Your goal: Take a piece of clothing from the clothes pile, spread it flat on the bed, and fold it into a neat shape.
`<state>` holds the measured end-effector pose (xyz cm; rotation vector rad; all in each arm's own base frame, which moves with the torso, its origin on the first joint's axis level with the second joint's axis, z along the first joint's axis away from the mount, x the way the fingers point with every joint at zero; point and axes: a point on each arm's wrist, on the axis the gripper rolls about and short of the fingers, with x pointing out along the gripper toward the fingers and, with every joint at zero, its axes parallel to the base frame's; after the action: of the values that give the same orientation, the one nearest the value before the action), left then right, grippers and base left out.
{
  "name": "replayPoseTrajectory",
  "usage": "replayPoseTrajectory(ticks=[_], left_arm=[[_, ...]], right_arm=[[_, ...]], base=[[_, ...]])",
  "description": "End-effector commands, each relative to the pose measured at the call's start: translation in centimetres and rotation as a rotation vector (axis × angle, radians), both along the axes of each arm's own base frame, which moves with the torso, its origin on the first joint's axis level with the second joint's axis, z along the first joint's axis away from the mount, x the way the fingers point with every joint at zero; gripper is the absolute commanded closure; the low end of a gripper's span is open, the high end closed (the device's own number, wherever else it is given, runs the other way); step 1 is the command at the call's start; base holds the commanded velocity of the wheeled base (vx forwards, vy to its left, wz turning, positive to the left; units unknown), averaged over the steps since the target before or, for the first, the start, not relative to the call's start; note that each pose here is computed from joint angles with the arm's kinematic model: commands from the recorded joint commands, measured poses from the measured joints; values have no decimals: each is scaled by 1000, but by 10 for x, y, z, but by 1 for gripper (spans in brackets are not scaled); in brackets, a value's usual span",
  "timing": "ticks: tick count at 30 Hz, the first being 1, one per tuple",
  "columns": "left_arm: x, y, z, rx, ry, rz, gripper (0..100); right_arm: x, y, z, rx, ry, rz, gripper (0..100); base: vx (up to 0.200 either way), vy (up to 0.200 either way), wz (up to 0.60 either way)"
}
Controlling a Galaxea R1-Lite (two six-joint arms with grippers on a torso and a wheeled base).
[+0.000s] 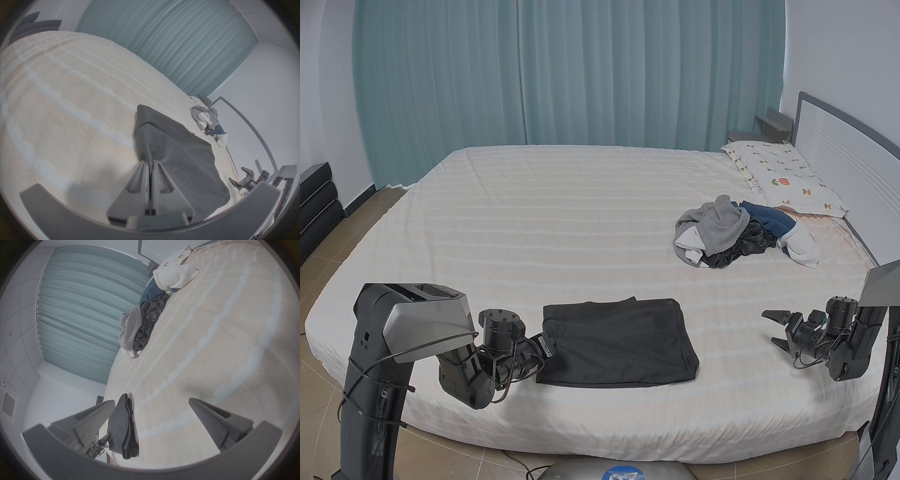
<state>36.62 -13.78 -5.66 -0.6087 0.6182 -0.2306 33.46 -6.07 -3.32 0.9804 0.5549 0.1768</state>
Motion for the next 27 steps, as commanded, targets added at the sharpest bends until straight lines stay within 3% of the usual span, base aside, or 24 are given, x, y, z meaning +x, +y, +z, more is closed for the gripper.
replayPoseTrajectory(ticks=[1,27], left_arm=[[0,0,2,-9,-1,5,100],[-4,-1,12,-11,-14,34,100]], right_arm=[[0,0,0,-2,0,1,0],[0,0,0,-3,-1,2,0]], base=[[0,0,0],[0,0,0]])
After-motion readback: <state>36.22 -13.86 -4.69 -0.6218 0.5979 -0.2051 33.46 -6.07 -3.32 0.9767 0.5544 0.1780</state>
